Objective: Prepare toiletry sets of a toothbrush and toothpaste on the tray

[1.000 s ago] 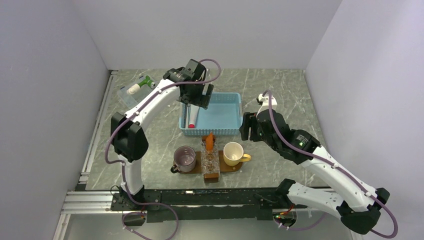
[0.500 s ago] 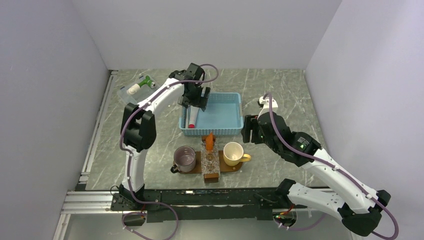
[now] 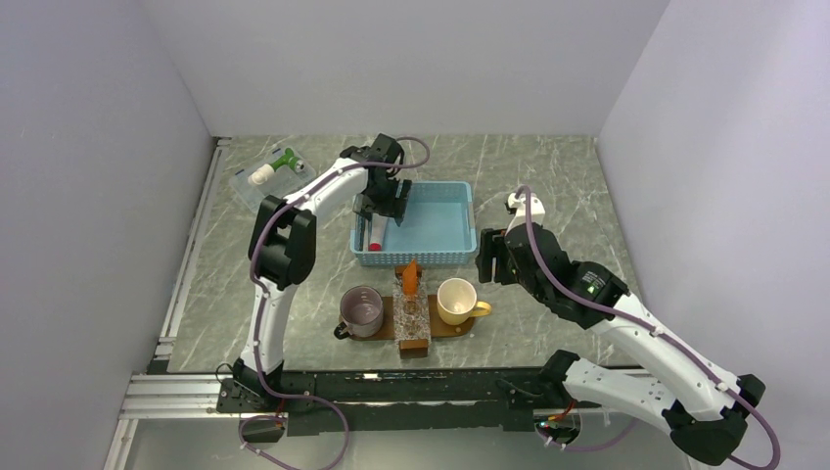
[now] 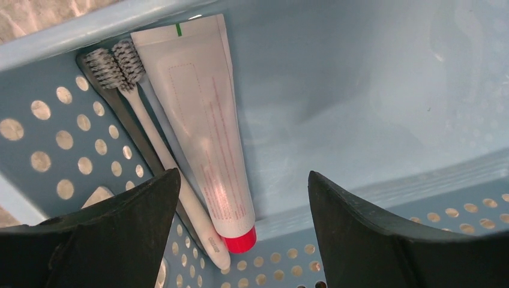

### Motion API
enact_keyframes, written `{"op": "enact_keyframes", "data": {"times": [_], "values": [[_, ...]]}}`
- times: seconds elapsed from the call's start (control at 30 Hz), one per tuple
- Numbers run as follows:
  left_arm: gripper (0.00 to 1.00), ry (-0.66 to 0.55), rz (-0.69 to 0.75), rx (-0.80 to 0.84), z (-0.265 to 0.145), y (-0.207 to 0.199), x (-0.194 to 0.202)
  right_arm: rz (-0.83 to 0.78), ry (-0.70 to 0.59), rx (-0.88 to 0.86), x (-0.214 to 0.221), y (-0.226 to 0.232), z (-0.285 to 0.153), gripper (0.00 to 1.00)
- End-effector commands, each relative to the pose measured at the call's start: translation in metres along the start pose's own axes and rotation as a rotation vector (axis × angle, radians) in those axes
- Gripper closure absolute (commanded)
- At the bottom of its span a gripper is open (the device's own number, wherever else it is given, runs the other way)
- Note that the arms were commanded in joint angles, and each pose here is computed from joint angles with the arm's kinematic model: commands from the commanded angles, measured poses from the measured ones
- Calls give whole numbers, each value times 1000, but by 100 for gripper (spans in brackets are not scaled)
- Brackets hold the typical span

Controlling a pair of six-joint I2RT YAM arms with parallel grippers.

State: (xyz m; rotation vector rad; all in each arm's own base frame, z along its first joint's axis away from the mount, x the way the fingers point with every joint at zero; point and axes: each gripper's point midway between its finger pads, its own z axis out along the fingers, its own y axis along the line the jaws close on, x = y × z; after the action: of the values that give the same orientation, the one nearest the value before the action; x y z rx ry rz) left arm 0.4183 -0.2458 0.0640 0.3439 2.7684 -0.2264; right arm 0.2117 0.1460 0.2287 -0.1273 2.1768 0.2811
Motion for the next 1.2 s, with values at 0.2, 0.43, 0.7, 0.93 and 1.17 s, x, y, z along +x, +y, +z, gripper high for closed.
{"op": "enact_keyframes", "data": {"times": [0.2, 0.43, 0.7, 0.93, 1.17], "values": [[20, -41, -29, -84, 12, 13, -14, -20, -25, 17, -1, -7, 1, 32], [23, -32, -37, -95, 20, 15, -12, -28, -24, 17, -1, -7, 3, 32], [31, -10, -33, -94, 28, 13, -4, -26, -23, 14, 1, -7, 3, 32], [39, -1, 23, -66, 30, -6, 2, -24, -25, 8, 0, -7, 2, 32], [42, -32, 43, 28, 18, -26, 0, -19, -28, 6, -1, -7, 0, 32]]}}
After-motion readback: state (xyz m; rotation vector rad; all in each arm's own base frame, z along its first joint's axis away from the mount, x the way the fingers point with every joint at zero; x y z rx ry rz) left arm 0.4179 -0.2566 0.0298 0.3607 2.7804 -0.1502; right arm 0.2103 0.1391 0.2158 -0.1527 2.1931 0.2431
